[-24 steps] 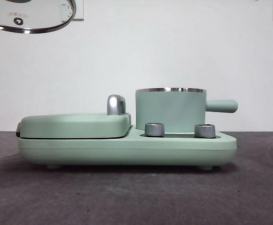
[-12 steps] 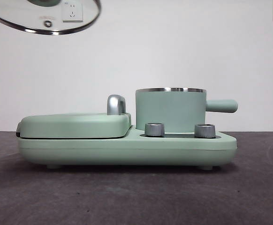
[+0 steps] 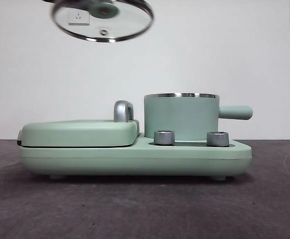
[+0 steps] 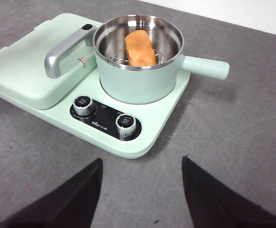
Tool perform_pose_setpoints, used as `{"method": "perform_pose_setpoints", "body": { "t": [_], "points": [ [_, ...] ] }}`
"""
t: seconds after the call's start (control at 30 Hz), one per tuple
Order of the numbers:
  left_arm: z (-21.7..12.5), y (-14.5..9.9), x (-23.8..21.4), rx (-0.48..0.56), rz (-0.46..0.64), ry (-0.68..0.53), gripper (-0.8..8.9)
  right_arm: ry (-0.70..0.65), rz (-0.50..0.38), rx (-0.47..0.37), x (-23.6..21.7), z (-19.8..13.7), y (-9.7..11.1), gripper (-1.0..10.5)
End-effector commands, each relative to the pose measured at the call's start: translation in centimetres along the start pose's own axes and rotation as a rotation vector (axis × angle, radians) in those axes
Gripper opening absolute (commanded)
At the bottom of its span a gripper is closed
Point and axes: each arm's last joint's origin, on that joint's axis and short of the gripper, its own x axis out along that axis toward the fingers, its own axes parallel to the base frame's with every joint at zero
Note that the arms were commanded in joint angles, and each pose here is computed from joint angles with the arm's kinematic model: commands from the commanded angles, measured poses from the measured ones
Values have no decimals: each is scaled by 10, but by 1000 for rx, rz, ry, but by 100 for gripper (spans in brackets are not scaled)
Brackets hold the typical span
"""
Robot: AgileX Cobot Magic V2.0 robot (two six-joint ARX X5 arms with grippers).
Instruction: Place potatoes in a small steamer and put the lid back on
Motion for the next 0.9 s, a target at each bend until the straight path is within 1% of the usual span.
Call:
{"method": "perform_pose_setpoints", "body": {
  "t": [0.03, 0.17, 0.33, 0.4, 0.67, 0.77, 0.9],
  "points": [
    [20, 0, 21, 113, -19, -48, 15, -4, 3, 11, 0, 1, 0, 257],
    [32, 1, 56, 156, -36, -38, 15, -4, 3, 11, 0, 1, 0, 257],
    [41, 0, 97, 166, -61, -36, 14, -4, 3, 9, 0, 1, 0, 257],
    [42, -1, 111, 167, -78, -55, 14, -4, 3, 8, 0, 1, 0, 257],
    [23, -4, 156, 119, -98, -141, 15, -3, 4, 8, 0, 1, 0, 257],
    [12, -3, 169, 104, -98, -152, 15, 7, 4, 9, 0, 0, 0, 257],
    [-2, -2, 183, 95, -99, -127, 15, 18, 3, 9, 0, -1, 0, 257]
  ]
}}
